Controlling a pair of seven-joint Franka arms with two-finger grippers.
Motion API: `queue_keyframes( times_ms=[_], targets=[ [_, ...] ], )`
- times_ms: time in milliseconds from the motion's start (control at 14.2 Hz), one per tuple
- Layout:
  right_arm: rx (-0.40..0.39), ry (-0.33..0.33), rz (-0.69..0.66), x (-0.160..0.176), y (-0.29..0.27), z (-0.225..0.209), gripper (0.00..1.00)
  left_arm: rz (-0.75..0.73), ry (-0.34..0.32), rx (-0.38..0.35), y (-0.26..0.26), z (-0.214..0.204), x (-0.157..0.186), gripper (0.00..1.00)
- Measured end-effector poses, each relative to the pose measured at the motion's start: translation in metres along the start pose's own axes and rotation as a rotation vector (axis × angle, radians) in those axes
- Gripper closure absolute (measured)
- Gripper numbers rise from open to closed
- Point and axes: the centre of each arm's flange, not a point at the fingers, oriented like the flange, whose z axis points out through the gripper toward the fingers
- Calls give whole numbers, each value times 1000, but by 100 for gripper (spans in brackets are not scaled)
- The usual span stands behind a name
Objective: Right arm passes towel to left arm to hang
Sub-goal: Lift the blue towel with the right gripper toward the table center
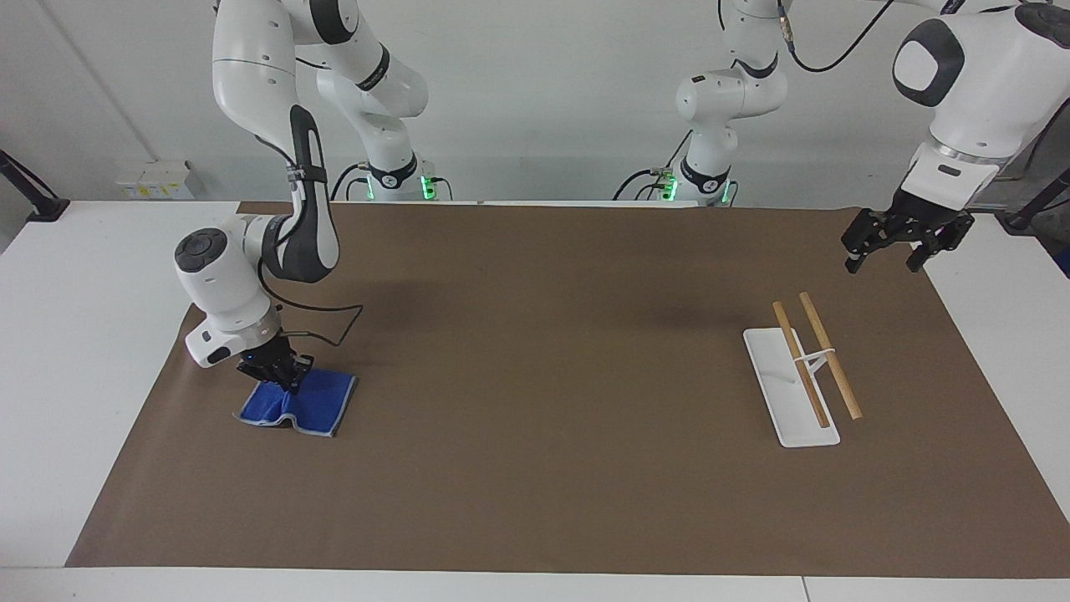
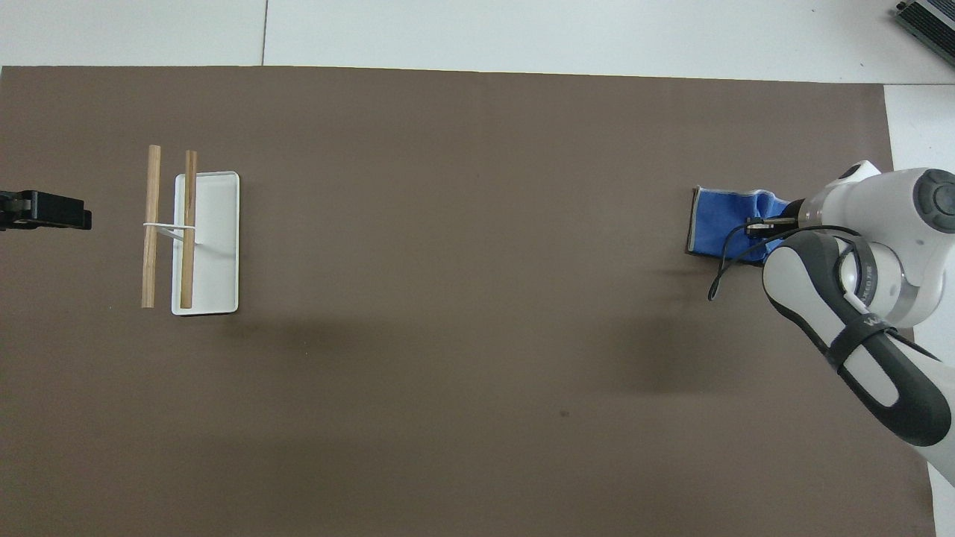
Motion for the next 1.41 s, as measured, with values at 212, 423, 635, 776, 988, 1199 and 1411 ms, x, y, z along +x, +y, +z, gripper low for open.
queue_keyframes(
  times_ms=[212,423,635,776,988,1199,1411],
  targets=[
    [-3,34,-44,6,-27,-37,93,0,0,0,0,0,0,0],
    [8,64,-115,7,-77,-83,93,0,0,0,0,0,0,0],
    [116,92,-130,0,-139,-116,93,0,0,0,0,0,0,0],
    [181,111,-137,-6,-175,-134,93,0,0,0,0,0,0,0],
    [287,137,-87,-13,-222,-163,93,0,0,0,0,0,0,0],
    [405,148,-44,-20,-262,-190,93,0,0,0,0,0,0,0],
    [526,124,-4,-29,-297,-202,93,0,0,0,0,0,0,0]
  ],
)
